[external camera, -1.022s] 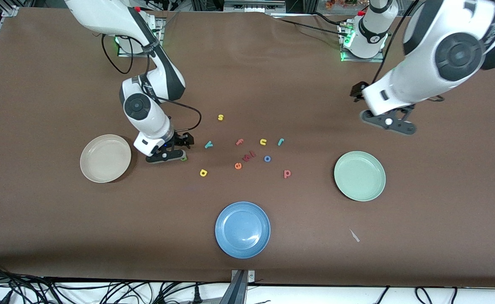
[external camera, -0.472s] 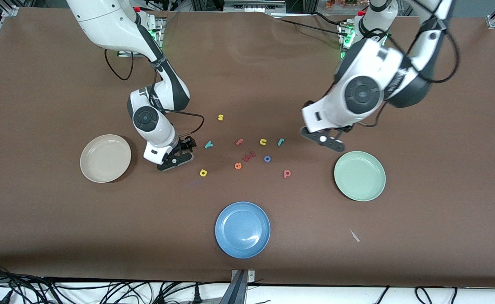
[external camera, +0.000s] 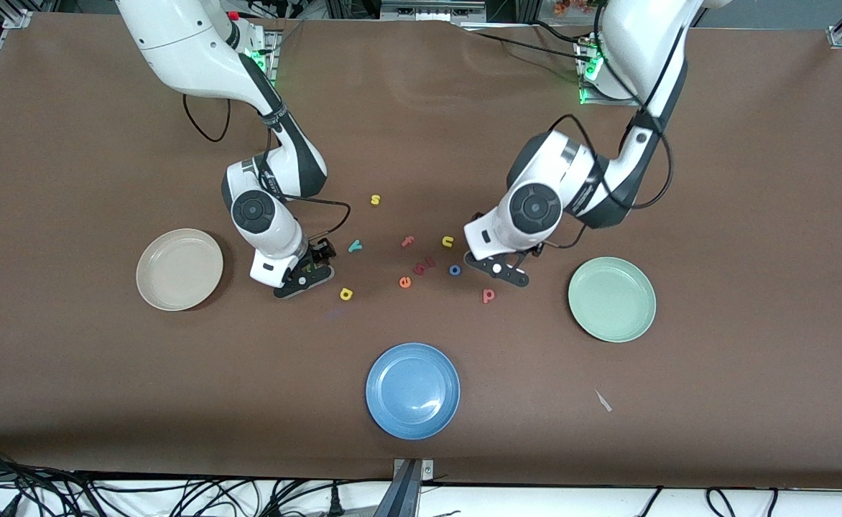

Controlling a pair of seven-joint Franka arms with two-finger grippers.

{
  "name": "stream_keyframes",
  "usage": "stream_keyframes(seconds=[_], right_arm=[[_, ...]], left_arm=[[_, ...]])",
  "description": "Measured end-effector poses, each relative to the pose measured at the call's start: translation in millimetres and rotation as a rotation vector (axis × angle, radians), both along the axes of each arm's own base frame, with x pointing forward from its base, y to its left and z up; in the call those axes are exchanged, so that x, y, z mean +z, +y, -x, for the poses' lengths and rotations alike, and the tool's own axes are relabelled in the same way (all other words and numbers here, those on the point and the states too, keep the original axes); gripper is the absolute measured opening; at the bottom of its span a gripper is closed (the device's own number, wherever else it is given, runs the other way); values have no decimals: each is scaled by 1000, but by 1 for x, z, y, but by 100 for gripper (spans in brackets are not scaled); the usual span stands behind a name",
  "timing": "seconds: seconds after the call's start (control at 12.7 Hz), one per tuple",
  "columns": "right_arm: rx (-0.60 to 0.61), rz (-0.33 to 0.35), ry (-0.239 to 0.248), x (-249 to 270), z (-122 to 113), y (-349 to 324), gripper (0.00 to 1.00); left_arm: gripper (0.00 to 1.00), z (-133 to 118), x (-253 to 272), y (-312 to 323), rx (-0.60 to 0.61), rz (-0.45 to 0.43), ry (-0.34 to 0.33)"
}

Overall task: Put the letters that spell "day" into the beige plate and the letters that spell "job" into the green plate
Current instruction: 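Grasp the green p with the right gripper while the left gripper lowers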

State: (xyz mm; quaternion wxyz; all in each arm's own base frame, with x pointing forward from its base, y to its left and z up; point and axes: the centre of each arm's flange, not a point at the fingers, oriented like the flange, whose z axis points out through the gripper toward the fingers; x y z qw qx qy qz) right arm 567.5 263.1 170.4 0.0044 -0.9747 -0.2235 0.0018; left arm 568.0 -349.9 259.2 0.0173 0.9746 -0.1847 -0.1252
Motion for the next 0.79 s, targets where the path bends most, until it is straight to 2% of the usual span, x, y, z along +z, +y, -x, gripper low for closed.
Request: stream_keyframes(seconds=[0.08,0.24,0.31,0.39,0.47,0.63,0.71,0.79], right_arm=[[5,0,-1,0,0,0,85],[16,-1,-5,3,-2,1,70],[20,-1,-5,3,-2,1,70],[20,-1,-6,4,-3,0,63],[21,0,-4,4,-3,0,63],[20,1,-4,6,-4,0,43],[21,2,-1,7,-4,0,42],[20,3,-3,8,-5,-1,35]], left_arm=[[100,0,-11,0,5,-5,6],[100,5,-20,-7,-3,-8,13],[100,9,-23,-13,-8,-9,13],[100,13,-27,-22,-3,-10,4],[100,19,-35,-32,12,-12,-5],[95,34,-51,-50,23,-19,-15],[86,38,-57,-53,13,-27,-19],[86,38,-61,-53,1,-38,-27]])
